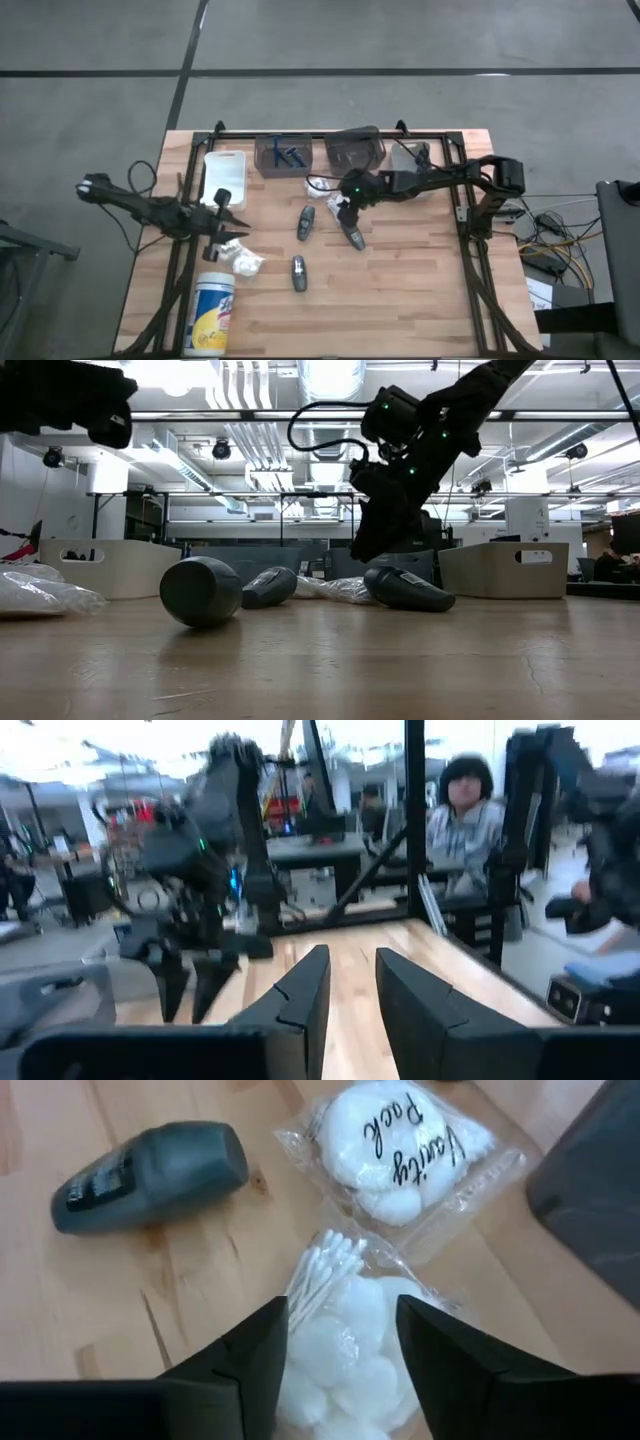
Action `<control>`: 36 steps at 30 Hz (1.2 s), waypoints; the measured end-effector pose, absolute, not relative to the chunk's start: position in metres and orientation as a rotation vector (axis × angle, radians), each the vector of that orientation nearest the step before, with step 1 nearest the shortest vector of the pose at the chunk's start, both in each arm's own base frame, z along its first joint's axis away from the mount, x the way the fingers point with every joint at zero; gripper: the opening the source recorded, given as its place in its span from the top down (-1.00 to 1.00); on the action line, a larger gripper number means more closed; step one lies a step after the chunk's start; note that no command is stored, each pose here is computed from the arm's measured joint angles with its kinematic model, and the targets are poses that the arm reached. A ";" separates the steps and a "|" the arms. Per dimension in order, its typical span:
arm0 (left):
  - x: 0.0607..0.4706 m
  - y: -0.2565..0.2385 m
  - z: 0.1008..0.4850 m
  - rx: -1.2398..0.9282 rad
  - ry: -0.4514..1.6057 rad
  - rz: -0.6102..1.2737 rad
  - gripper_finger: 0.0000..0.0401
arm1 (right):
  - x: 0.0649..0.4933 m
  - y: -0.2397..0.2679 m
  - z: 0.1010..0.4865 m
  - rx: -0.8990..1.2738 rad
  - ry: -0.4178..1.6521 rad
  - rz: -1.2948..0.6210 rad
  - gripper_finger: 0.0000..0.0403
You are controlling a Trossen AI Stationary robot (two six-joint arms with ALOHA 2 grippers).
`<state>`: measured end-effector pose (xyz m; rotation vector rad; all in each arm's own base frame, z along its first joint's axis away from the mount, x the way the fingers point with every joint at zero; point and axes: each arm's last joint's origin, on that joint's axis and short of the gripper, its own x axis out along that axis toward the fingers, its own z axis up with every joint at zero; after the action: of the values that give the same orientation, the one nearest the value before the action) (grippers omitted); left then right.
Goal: Pick & Place Travel size toiletries
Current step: Put the white cotton pack into the right black bin
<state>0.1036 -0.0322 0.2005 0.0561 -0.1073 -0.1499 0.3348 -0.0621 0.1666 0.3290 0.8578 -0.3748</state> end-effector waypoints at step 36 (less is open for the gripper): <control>0.095 -0.030 0.177 0.077 -0.113 -0.172 0.55 | 0.365 -0.068 0.166 0.163 1.060 -0.386 0.92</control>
<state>0.0949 -0.0297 0.1766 0.0766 -0.1127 -0.1718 0.3647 -0.0678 0.1662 0.1633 1.0603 -0.3864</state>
